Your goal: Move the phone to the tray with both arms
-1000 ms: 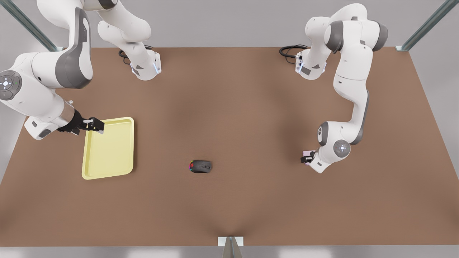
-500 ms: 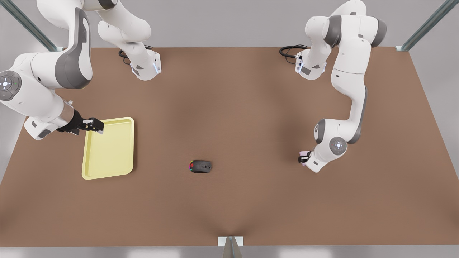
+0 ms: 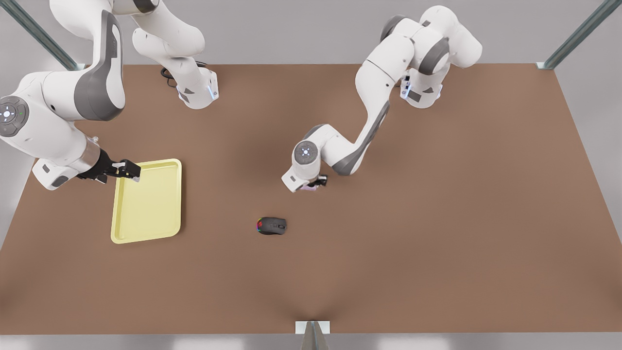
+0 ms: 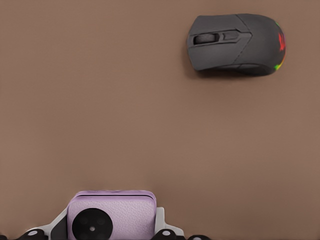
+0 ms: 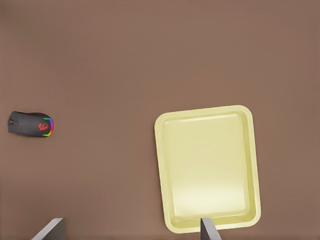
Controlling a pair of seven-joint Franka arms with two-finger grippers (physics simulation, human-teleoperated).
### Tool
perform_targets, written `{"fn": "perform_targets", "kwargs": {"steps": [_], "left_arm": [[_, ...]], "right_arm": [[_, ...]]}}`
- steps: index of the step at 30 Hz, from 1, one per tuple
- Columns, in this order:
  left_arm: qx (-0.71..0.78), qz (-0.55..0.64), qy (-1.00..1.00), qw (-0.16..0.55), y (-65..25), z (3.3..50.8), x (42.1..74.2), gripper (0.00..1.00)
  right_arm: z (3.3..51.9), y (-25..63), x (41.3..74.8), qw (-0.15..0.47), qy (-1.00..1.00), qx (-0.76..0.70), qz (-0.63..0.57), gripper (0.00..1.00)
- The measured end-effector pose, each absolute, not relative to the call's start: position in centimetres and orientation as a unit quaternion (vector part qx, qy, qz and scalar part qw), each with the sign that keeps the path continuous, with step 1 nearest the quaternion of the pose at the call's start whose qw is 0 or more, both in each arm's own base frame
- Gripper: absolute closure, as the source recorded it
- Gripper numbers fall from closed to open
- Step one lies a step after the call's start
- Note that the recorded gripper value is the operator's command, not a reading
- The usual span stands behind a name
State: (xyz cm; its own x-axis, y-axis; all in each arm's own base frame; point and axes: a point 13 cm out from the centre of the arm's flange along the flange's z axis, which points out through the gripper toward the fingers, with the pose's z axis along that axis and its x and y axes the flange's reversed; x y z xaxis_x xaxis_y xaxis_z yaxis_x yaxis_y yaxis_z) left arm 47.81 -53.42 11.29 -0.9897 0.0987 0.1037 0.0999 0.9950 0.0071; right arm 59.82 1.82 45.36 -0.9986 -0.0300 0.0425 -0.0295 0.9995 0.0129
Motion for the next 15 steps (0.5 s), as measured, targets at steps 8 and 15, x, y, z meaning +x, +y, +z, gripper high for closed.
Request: {"fn": "perform_targets", "kwargs": {"steps": [8,15], "left_arm": [[0.009,-0.029,-0.997,0.065,-52.0,8.3,46.4,0.26],[-0.002,-0.043,-0.996,0.077,-50.8,5.8,44.7,0.26]], "right_arm": [[45.3,1.7,59.8,0.022,-1.0,0.014,-0.006,0.0],[45.3,1.7,59.8,0.022,-1.0,0.014,-0.006,0.0]]}}
